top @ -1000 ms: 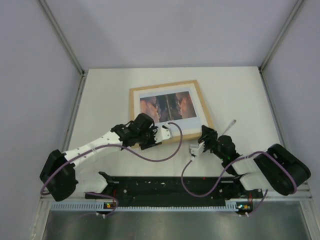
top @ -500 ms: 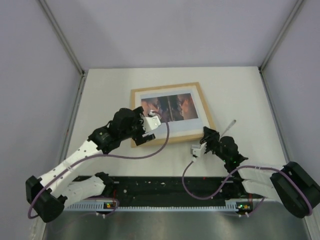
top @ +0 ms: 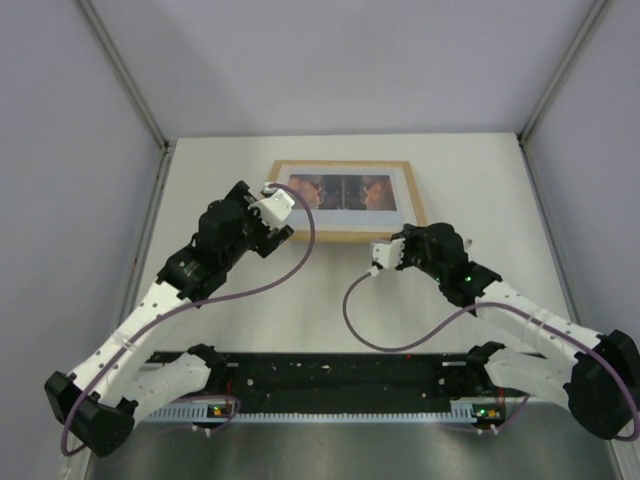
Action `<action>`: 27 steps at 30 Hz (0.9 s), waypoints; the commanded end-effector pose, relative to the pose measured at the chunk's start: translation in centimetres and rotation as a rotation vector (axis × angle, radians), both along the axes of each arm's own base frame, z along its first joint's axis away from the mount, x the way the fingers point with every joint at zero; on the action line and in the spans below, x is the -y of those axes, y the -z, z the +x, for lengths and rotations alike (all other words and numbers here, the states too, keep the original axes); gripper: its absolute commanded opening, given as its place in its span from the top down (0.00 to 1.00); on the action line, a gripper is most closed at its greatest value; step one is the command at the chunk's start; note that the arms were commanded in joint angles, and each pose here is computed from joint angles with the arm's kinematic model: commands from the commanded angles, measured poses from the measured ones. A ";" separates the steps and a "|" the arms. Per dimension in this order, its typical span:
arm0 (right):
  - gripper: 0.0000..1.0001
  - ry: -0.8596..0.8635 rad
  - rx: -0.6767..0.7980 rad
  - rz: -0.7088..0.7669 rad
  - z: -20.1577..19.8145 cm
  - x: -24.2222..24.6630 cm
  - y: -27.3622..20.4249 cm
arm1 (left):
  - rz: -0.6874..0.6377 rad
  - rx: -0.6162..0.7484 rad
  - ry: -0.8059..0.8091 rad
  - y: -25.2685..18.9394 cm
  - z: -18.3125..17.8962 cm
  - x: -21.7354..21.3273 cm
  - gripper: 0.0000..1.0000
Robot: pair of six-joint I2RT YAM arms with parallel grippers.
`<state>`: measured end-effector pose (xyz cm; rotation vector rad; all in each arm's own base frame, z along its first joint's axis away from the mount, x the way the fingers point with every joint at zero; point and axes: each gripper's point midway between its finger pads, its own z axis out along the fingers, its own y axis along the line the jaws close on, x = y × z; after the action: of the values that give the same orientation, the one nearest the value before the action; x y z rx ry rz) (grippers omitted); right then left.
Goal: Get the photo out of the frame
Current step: Turn over the photo frame at the center of the board.
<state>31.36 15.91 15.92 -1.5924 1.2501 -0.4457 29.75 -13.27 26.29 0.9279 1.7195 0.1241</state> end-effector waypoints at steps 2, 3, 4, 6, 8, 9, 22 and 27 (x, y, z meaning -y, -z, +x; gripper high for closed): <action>1.00 0.167 -0.248 0.104 -1.7 1.3 -0.4 | -0.111 0.141 -0.167 -4.5 1.9 -2.1 0.01; 1.00 0.174 -0.253 0.116 -1.7 1.2 -1.0 | -0.126 0.156 -0.191 -5.0 2.1 -2.6 0.01; 1.00 0.182 -0.253 0.129 -1.6 1.2 -1.8 | -0.135 0.176 -0.226 -5.6 2.2 -3.3 0.01; 1.00 0.198 -0.256 0.160 -1.3 0.9 -3.4 | -0.152 0.204 -0.271 -6.4 2.4 -4.1 0.01; 1.00 0.211 -0.268 0.191 -1.0 0.6 -4.8 | -0.167 0.226 -0.309 -7.1 2.4 -4.8 0.01; 1.00 0.223 -0.288 0.209 -1.1 0.5 -5.3 | -0.176 0.235 -0.322 -7.4 2.4 -5.1 0.01; 1.00 0.342 -0.517 0.438 0.1 -3.2 -12.4 | -0.178 0.265 -0.387 -8.5 2.5 -6.7 0.01; 1.00 0.330 -0.589 0.559 -0.1 -5.1 -15.2 | -0.155 0.258 -0.406 -8.0 2.3 -7.5 0.01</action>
<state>33.49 17.50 28.30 -1.2984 1.8048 -0.1703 32.34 -6.79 31.83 0.4891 1.6831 0.3433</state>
